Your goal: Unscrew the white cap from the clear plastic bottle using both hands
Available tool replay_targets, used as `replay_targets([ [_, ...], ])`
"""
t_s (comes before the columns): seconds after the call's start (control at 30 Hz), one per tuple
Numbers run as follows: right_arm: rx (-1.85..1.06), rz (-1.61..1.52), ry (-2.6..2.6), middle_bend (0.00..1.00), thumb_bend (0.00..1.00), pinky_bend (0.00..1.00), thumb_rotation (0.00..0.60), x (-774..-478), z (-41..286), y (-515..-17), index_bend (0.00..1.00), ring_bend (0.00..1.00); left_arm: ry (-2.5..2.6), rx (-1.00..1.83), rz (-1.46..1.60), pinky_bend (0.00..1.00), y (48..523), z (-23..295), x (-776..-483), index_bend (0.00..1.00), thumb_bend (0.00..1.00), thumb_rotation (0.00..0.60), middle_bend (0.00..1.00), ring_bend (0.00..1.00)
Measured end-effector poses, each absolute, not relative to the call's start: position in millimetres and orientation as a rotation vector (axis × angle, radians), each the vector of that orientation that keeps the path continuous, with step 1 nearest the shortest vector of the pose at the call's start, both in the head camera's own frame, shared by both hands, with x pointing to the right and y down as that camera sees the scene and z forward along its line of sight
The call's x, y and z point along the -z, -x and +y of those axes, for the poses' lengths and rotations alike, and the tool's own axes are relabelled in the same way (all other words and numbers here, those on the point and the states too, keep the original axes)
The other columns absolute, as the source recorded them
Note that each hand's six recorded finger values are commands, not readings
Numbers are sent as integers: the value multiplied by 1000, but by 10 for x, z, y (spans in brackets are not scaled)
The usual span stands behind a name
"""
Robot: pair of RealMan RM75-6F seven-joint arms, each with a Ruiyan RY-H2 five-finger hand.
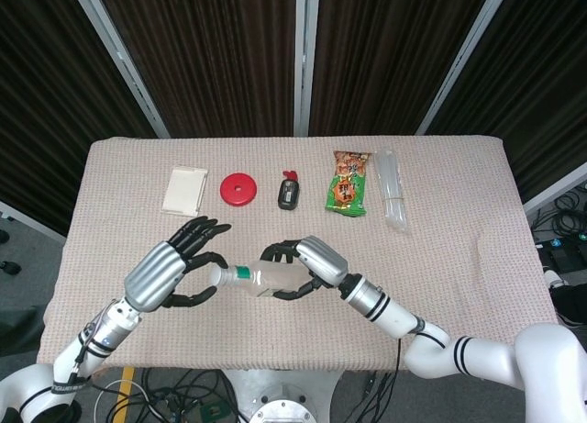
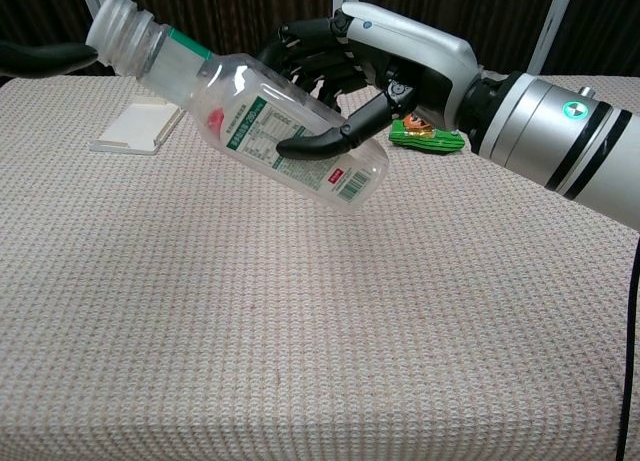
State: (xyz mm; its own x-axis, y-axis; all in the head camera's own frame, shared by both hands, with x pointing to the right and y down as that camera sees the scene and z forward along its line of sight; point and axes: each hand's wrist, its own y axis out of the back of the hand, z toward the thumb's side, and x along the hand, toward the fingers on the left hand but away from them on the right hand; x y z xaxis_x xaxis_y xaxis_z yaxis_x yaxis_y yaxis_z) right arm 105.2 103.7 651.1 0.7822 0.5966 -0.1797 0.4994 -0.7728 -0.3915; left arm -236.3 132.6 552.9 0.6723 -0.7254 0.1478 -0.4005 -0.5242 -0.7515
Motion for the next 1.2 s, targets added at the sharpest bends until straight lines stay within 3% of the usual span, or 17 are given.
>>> replay_targets([
  [1.2,-399,-884,2609,546,327,545,600,-6491,991,-1126,605,446,2136,607,891,17,2405,1288,-5520,468,337,600,111,4],
])
